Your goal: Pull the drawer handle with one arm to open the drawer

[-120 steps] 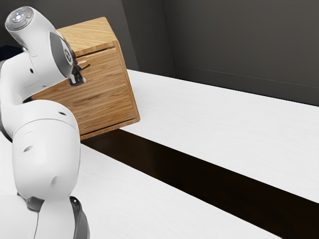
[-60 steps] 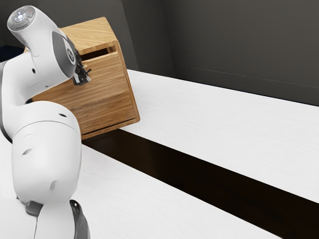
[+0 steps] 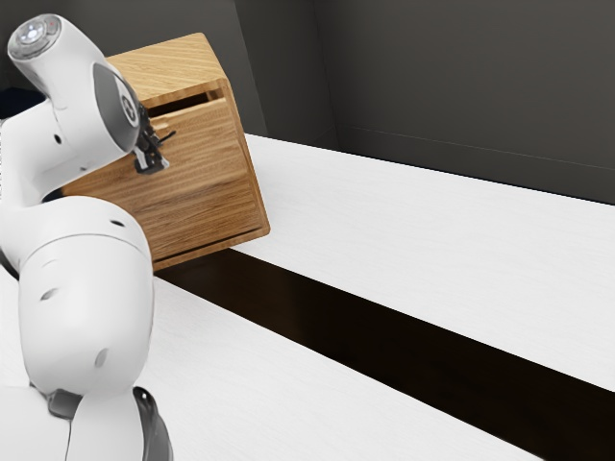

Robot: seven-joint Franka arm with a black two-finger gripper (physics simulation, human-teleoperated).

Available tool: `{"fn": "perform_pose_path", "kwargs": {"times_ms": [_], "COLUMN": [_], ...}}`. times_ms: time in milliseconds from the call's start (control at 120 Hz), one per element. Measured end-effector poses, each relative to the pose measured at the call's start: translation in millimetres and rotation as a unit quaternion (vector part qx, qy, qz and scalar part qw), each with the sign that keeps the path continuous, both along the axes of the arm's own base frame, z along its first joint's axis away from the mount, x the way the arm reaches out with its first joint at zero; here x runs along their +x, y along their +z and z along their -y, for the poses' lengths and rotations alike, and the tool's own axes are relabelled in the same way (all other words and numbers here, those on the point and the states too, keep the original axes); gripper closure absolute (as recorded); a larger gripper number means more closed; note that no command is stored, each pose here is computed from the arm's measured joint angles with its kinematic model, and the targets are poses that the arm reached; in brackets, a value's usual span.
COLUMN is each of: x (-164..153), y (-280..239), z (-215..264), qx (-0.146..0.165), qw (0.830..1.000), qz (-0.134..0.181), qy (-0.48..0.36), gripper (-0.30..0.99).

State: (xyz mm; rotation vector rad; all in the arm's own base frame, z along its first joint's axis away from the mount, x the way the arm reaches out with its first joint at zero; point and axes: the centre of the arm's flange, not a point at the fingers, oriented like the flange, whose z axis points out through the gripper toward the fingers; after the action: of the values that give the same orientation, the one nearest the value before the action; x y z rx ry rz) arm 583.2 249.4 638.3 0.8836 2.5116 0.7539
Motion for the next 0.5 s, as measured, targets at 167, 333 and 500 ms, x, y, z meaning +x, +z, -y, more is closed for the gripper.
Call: {"fn": "perform_pose_path", "kwargs": {"times_ms": [167,333,500], "x": [-5,-13,-14], "y": [-1,0,4], "z": [-4,-6,3], "qx": [-0.003,-0.006,-0.005], "qw": [1.0,1.0,1.0], "qz": [-0.005,-0.006,-0.005], "qy": [0.004,0.009,0.003], "gripper": [0.5,0.5,0.49]}}
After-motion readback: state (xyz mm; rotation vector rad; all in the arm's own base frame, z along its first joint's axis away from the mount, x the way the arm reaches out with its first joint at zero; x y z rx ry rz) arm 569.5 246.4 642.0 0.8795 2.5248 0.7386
